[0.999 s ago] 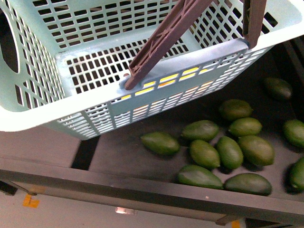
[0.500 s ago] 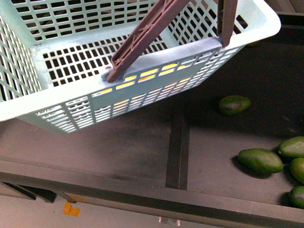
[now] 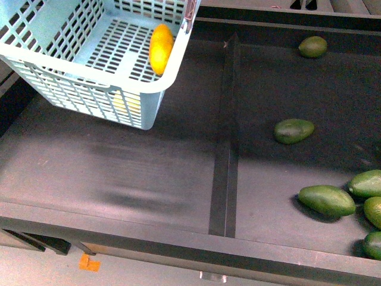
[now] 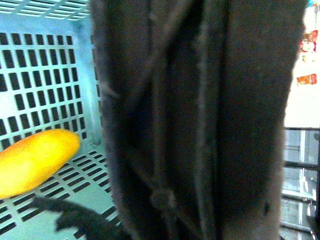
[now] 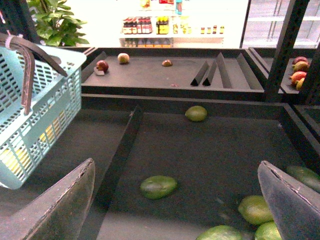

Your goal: Pick lemon and mango into basket

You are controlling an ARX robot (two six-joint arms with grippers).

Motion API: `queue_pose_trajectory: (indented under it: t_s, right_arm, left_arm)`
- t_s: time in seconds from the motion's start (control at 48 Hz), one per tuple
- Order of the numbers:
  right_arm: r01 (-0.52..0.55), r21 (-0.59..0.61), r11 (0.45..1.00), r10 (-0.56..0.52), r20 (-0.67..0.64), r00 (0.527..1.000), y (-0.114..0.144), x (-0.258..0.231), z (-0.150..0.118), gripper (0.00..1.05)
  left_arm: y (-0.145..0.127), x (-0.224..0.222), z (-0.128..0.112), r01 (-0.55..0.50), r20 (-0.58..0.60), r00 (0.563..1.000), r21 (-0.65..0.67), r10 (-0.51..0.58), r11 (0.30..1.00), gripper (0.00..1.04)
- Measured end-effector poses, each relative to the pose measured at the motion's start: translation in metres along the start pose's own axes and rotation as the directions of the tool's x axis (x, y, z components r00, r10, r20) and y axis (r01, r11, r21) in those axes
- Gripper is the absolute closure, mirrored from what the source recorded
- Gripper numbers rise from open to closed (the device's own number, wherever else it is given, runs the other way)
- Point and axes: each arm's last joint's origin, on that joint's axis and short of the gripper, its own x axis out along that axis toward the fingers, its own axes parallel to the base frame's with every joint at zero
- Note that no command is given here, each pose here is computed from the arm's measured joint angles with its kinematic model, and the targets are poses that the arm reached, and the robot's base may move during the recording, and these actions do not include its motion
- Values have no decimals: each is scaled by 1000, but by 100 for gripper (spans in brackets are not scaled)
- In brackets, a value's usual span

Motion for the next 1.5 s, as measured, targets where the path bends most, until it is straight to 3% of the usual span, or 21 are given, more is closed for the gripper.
queue_pose_trajectory:
  t_s: [0.291, 0.583, 0.625, 0.708, 0.854, 0.979, 1.062, 1.124, 1.166, 1.187, 1.27, 1.312, 1.457, 1.499]
  right_arm:
    - [0, 0, 1000, 0, 0, 1000, 0, 0, 0, 9]
    - [2, 0, 1000, -2, 0, 1000, 0, 0, 0, 9]
    - [2, 0, 1000, -2, 0, 1000, 0, 0, 0, 9]
    - [2, 0, 1000, -2, 0, 1000, 0, 0, 0, 9]
    - [2, 0, 1000, -2, 0, 1000, 0, 0, 0, 9]
    - [2, 0, 1000, -2, 0, 1000, 0, 0, 0, 9]
    - [2, 0, 1000, -2, 0, 1000, 0, 0, 0, 9]
    - [2, 0, 1000, -2, 0, 1000, 0, 0, 0, 9]
    - [2, 0, 1000, -2, 0, 1000, 0, 0, 0, 9]
    - [2, 0, 1000, -2, 0, 1000, 0, 0, 0, 9]
    - [2, 0, 1000, -2, 0, 1000, 0, 0, 0, 9]
    - [2, 0, 1000, -2, 0, 1000, 0, 0, 0, 9]
    - [2, 0, 1000, -2, 0, 1000, 0, 0, 0, 9]
    - [2, 0, 1000, -2, 0, 1000, 0, 0, 0, 9]
  left_arm:
    - [42, 72, -8, -170, -79, 983, -33, 167, 985, 91]
    - [66, 79, -3, -252, -98, 965, -68, 245, 965, 91]
    - [69, 79, -2, -253, -91, 965, -69, 247, 965, 84]
    - [68, 71, 1, -233, -76, 971, -73, 227, 970, 61]
    - [49, 43, 13, -183, -12, 983, -81, 183, 980, 30]
    - [40, -3, 27, -246, 71, 966, -47, 249, 968, 5]
    - [41, -33, 31, -240, 71, 969, 21, 238, 971, 9]
    - [45, -53, 33, 9, 21, 1000, 245, -15, 969, 21]
    - [56, -80, 40, 175, 23, 974, 551, -224, 816, 34]
    - [63, -92, 45, 196, 34, 957, 653, -287, 732, 39]
    - [90, -130, 65, 124, 74, 916, 883, -395, 453, 58]
    - [105, -142, 71, 83, 80, 916, 921, -393, 381, 67]
    - [149, -176, 83, 26, 73, 935, 962, -348, 272, 99]
    - [156, -186, 85, 29, 67, 934, 965, -352, 260, 101]
